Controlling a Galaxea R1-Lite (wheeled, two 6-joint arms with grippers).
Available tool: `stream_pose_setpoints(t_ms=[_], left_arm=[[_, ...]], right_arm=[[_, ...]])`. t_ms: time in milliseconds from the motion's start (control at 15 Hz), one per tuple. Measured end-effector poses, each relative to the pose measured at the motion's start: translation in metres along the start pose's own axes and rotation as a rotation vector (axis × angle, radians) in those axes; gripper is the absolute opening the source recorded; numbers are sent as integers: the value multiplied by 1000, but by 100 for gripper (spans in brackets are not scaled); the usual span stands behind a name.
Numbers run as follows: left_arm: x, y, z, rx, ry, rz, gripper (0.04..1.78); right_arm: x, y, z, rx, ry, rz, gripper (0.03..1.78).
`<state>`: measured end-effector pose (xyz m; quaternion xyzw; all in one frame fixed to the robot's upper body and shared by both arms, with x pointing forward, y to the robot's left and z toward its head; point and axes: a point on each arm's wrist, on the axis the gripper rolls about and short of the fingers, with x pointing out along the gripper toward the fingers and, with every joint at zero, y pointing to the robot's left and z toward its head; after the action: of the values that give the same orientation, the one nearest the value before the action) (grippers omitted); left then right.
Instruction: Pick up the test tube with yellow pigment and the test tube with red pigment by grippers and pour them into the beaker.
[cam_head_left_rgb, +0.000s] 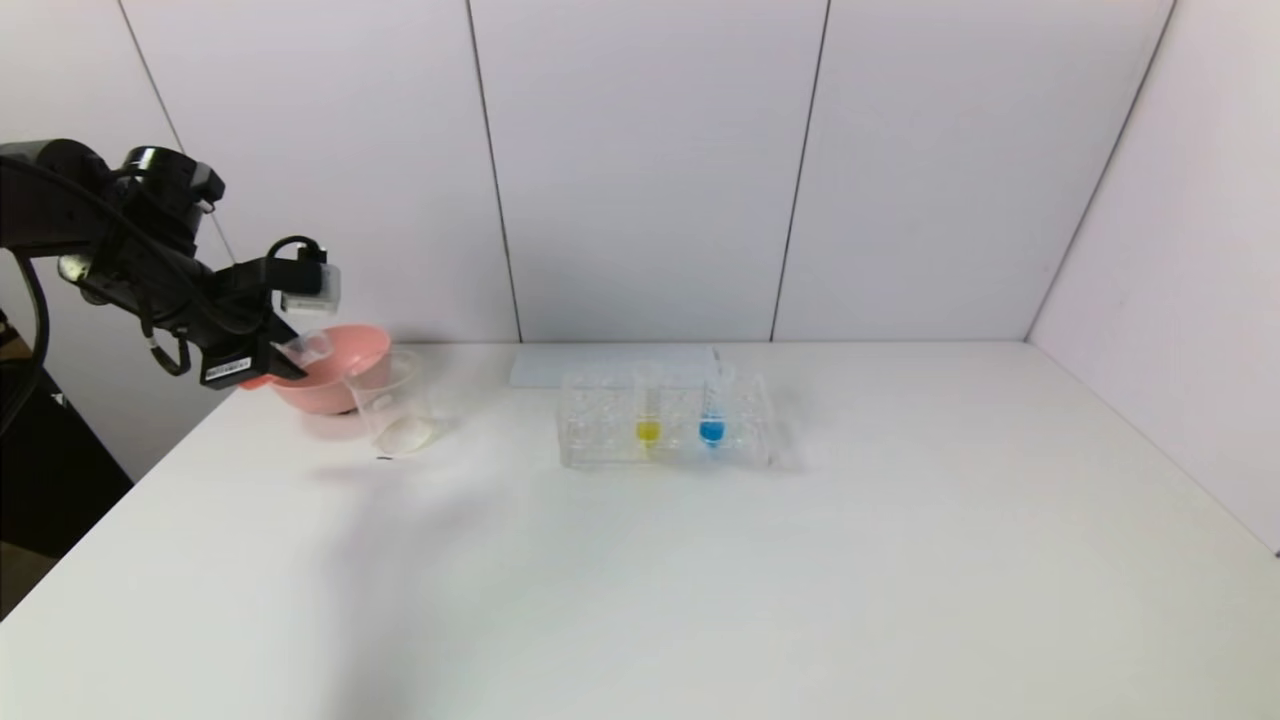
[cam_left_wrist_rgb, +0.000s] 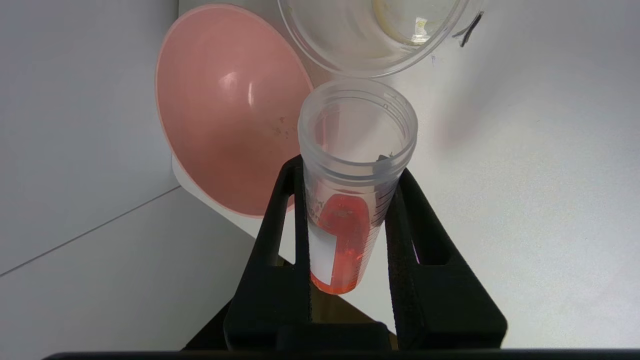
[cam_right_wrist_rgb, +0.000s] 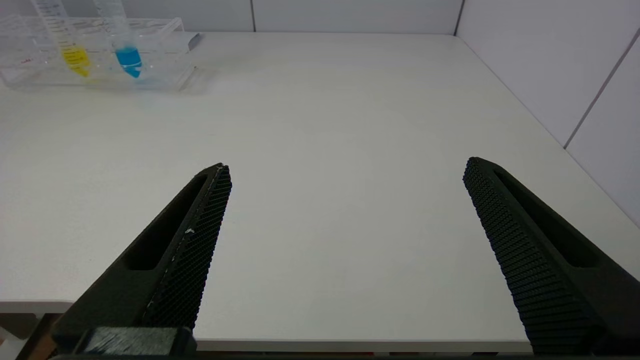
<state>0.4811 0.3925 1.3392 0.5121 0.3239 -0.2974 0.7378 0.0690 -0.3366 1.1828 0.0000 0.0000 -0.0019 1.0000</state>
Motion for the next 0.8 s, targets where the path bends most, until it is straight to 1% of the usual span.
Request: stream_pose_setpoints(t_ms=[67,333,600,800], left_arm=[[2,0,2,6,22,3,44],[7,0,10,24,35,12,44],[12,1,17,45,84,33,44],[14,0,22,60,90,34,44]], right_arm=[[0,0,0,0,0,0,170],[0,0,0,0,0,0,170],[0,0,0,0,0,0,170],[0,0,0,0,0,0,170]])
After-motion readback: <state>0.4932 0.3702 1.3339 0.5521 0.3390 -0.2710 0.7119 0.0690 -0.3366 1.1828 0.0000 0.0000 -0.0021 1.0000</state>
